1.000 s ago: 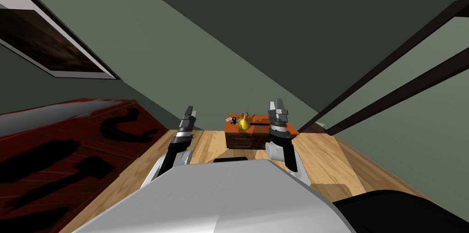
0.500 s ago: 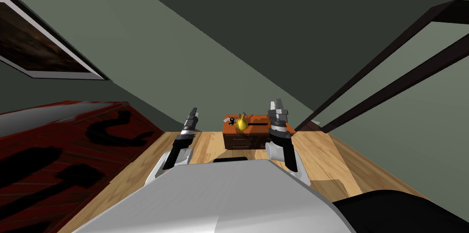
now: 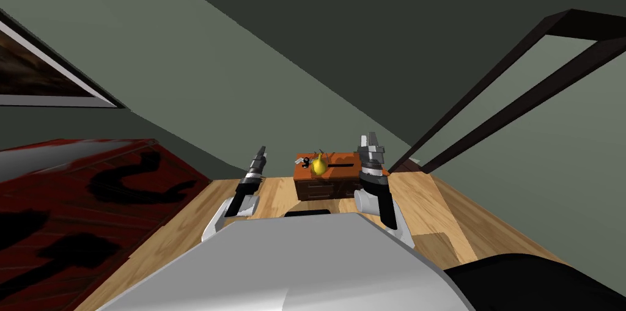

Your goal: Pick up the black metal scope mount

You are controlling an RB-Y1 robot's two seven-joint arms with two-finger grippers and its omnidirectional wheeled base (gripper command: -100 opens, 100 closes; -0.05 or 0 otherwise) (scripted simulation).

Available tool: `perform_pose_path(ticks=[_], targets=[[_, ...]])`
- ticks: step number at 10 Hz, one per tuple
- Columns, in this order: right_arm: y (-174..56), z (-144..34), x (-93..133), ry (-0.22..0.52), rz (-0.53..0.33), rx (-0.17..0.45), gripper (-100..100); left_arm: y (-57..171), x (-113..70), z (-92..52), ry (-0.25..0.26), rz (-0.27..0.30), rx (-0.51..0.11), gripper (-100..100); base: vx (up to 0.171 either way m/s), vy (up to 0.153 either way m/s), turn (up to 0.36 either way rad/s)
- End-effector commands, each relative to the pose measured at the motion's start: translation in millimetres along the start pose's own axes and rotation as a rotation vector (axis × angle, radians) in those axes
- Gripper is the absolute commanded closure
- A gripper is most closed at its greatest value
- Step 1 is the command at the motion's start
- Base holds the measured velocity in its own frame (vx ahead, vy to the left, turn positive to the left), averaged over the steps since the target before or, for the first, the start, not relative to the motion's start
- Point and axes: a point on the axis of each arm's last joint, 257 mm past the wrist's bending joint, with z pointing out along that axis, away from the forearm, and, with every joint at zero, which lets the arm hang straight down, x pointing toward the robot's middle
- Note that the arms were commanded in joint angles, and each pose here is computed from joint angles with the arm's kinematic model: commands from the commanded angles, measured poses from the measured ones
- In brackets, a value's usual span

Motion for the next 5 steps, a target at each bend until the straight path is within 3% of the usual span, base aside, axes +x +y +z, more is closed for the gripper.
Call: perform_pose_path(ticks=[1,5], targets=[[0,0.0,0,0.0,0.0,0.0,0,22,3.2,1.8,0.007,-0.004,-0.049,-100,0.041,-0.057,-0.047],[0,0.0,0,0.0,0.0,0.0,0,63,8.0,2.2,0.016,-0.013,-0.131,-100,0.015,-0.036,-0.055]])
